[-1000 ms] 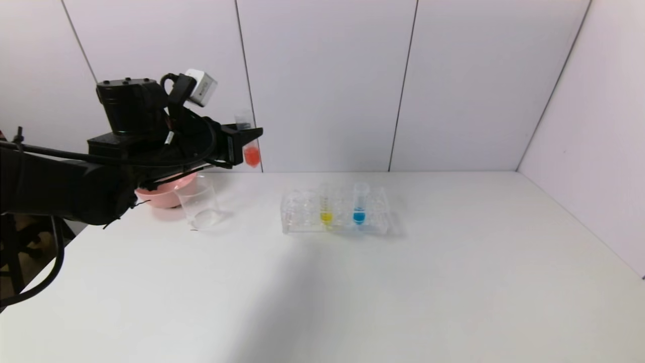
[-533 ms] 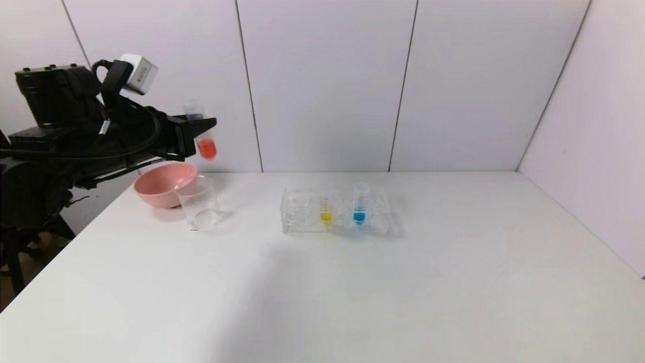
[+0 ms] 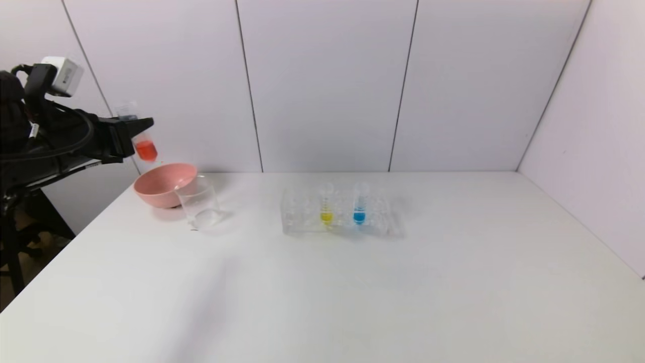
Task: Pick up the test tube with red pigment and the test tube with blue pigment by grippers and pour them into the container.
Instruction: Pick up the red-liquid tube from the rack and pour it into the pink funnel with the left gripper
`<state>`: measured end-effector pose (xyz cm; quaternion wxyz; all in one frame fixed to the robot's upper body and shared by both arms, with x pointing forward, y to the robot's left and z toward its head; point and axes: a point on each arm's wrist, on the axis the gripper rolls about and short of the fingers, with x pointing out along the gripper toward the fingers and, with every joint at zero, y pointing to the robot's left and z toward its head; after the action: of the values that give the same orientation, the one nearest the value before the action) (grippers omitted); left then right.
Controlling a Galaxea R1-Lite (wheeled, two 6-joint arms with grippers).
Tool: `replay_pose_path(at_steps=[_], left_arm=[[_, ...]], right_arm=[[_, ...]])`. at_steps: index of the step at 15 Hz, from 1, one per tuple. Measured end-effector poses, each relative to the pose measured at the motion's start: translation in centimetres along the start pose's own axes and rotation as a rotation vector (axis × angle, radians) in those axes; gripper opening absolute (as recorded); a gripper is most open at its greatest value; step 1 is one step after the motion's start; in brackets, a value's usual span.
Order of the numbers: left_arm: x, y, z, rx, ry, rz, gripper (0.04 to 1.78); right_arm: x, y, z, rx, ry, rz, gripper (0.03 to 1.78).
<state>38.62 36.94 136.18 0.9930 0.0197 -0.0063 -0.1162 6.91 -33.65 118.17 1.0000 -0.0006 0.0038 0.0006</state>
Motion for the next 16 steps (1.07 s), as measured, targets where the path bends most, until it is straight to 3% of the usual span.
replay_pose_path(at_steps=[4, 16], left_arm=[[-0.8, 1.4, -0.7, -0.01, 0.017, 0.057, 0.45], [-0.9, 2.1, -1.3, -0.032, 0.036, 0.08, 0.45]], right_arm=[[0.0, 0.0, 0.0, 0.0, 0.0, 0.0, 1.77], [0.0, 0.0, 0.0, 0.0, 0.0, 0.0, 1.77]])
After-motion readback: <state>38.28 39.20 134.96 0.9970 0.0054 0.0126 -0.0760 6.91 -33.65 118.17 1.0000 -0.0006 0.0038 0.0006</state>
